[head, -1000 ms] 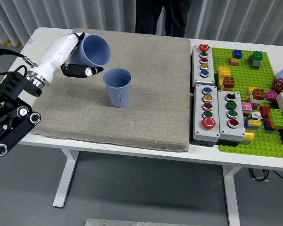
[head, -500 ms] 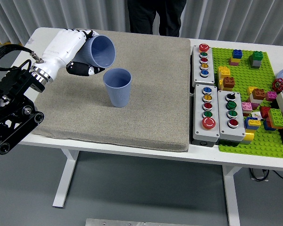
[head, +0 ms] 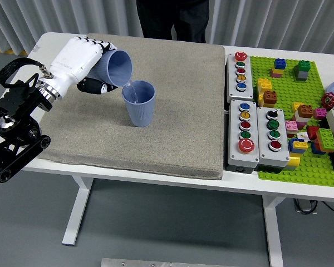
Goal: Pick cup pour cup place
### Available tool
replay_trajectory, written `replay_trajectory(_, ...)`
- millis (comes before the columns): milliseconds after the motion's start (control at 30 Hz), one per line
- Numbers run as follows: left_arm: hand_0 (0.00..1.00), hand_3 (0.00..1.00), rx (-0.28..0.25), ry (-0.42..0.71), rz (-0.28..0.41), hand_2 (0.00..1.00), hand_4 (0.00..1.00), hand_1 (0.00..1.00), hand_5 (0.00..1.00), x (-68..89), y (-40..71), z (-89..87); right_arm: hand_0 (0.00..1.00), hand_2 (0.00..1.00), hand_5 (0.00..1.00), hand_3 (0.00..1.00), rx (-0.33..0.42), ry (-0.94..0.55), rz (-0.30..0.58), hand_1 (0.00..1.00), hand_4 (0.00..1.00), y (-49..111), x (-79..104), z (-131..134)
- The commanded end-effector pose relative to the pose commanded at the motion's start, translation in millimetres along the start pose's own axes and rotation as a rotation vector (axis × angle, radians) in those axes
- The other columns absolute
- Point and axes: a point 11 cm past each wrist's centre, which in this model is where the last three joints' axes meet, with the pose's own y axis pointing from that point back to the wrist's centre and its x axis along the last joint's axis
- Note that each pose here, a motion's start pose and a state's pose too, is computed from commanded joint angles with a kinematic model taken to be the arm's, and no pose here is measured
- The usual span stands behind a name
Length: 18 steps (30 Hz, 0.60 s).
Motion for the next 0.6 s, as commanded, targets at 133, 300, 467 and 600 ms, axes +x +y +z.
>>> replay_trajectory(133, 0.57, 0.586, 0.006, -0.026, 0.019, 0.555, 0.835, 0.531, 0.141, 0.8, 0.4, -2.0, 0.723, 0.736, 0.29, 0.699, -0.001, 0.0, 0.0, 0.689, 0.32, -0.1, 0.2, 0.6)
replay_trajectory(300, 0.57, 0.587, -0.01, -0.051, 0.033, 0.555, 0.835, 0.531, 0.143, 1.9, -0.3, 1.0, 0.723, 0.736, 0.291, 0.699, -0.003, 0.003, 0.001, 0.689, 0.32, -0.2, 0.7, 1.1)
replay_trajectory(467, 0.57, 0.587, -0.021, -0.082, 0.039, 0.555, 0.835, 0.531, 0.143, 1.7, 0.1, 2.8, 0.723, 0.736, 0.291, 0.699, -0.005, 0.004, 0.002, 0.689, 0.32, -0.4, 1.4, 2.8)
replay_trajectory(600, 0.568, 0.585, -0.032, -0.104, 0.039, 0.555, 0.835, 0.531, 0.144, 1.6, 0.2, 4.7, 0.723, 0.736, 0.291, 0.699, -0.007, 0.004, 0.003, 0.689, 0.321, -0.5, 1.6, 3.7)
